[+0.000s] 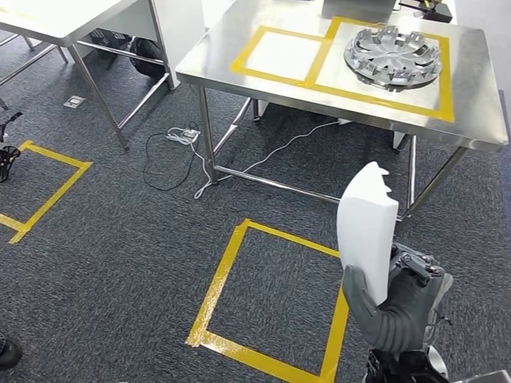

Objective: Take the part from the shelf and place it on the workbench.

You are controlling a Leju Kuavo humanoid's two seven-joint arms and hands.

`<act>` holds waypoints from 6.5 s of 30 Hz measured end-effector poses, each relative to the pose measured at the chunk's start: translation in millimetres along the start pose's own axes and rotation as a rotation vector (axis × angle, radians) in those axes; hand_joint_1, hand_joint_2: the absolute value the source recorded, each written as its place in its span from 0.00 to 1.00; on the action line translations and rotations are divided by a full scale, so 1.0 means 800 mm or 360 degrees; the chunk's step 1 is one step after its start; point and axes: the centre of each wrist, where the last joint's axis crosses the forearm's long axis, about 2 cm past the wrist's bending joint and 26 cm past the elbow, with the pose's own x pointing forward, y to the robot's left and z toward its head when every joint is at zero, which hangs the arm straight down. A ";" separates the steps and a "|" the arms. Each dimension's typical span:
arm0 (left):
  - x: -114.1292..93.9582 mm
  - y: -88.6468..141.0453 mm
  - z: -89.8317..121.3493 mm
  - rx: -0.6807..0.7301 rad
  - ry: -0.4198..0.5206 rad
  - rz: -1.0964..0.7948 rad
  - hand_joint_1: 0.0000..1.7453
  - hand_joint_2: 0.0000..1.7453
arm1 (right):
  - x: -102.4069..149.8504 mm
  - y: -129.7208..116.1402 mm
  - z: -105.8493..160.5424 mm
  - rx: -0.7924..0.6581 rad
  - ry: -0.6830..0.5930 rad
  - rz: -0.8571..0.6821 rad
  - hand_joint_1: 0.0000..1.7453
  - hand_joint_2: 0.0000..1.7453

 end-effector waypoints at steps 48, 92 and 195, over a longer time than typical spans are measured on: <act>-0.001 0.001 0.000 -0.0007 -0.0019 -0.0002 0.00 1.00 | -0.024 -0.018 -0.016 -0.0043 0.0062 0.0001 1.00 1.00; -0.003 0.010 -0.001 -0.0031 -0.0030 -0.0043 0.00 1.00 | -0.089 -0.047 -0.054 -0.0089 0.0206 0.0145 1.00 1.00; 0.021 -0.023 -0.004 -0.0081 -0.0197 0.0026 0.00 0.00 | -0.033 -0.026 0.020 0.0094 0.0315 -0.0187 0.00 0.00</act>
